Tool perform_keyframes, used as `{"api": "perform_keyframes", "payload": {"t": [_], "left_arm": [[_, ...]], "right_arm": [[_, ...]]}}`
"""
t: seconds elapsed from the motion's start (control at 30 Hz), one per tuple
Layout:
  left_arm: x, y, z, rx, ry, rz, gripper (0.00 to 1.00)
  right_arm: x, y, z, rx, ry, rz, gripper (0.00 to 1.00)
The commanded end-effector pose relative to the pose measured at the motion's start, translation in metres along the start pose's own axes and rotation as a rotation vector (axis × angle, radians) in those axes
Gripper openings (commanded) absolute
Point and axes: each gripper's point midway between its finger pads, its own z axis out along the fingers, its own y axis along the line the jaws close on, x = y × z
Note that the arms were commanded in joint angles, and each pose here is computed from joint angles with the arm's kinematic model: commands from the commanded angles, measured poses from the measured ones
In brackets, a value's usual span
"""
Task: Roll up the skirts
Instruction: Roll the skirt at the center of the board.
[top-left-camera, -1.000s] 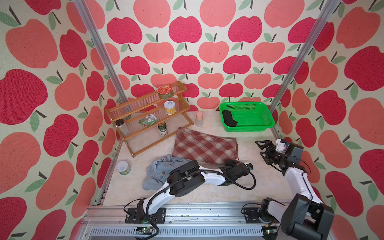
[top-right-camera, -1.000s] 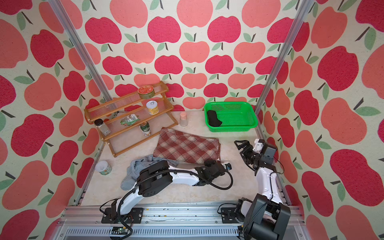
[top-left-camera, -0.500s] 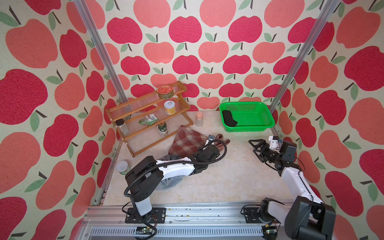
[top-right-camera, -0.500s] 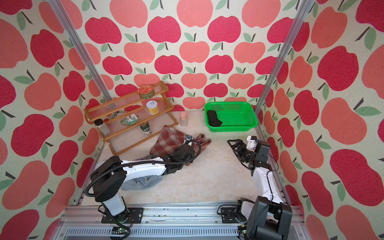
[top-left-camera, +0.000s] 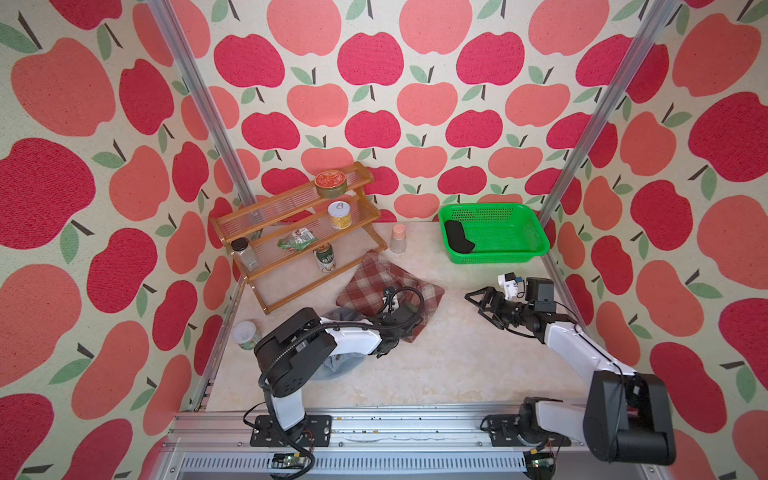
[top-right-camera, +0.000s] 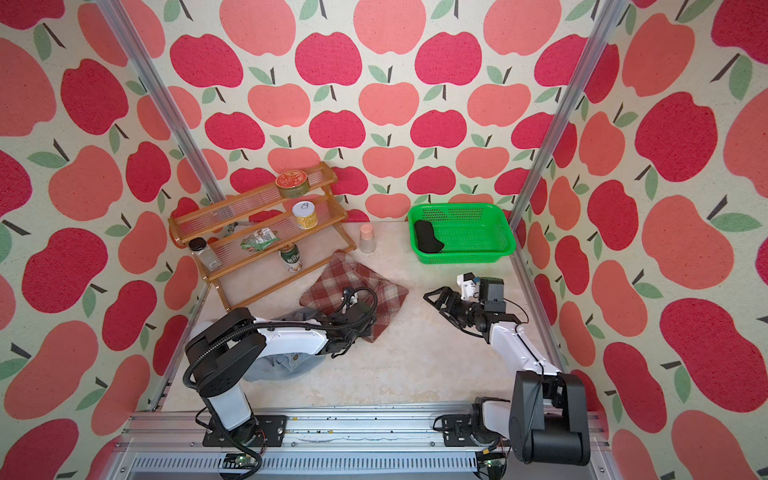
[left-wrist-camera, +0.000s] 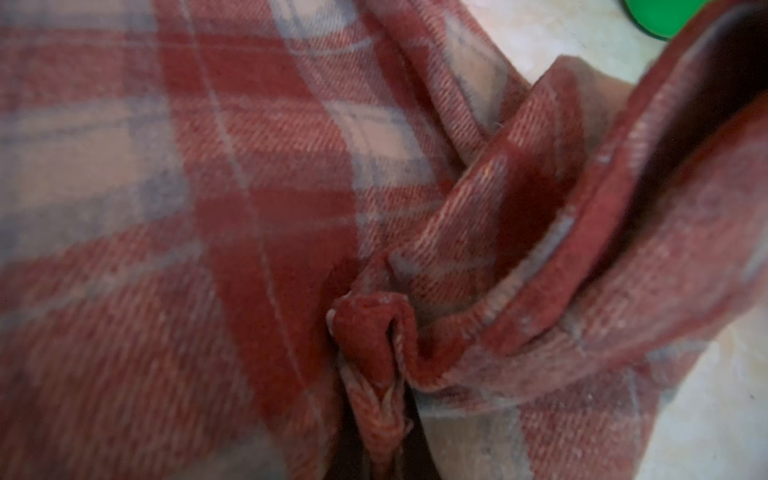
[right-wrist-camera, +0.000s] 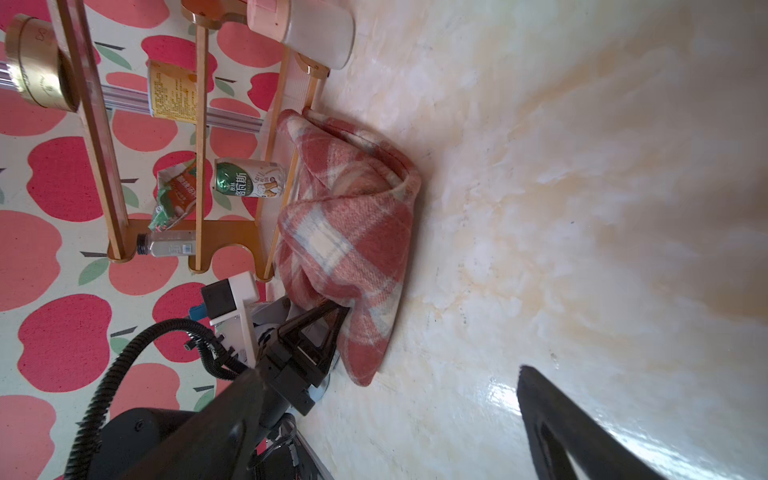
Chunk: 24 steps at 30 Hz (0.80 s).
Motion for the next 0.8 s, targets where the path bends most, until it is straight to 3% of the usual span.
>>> {"api": "perform_keyframes", "payload": {"t": [0.0,0.27,0.57,0.77], "left_arm": [[0.029,0.027,0.012,-0.072,0.098,-0.019,0.01],[0.032,0.03,0.02,-0.061,0.147,-0.016,0.09],[0.032,0.036,0.024,-0.042,0.199,-0.036,0.13],[0.032,0.042,0.026,-0.043,0.229,-0.051,0.12]], "right_arm": [[-0.005,0.0,0.011,0.0,0.011,-0.055,0.95],[0.005,0.008,0.06,-0.08,0.131,-0.117,0.91],[-0.001,0.004,0.098,-0.092,0.165,-0.121,0.89],[-0.001,0.0,0.123,-0.123,0.198,-0.101,0.79]]}}
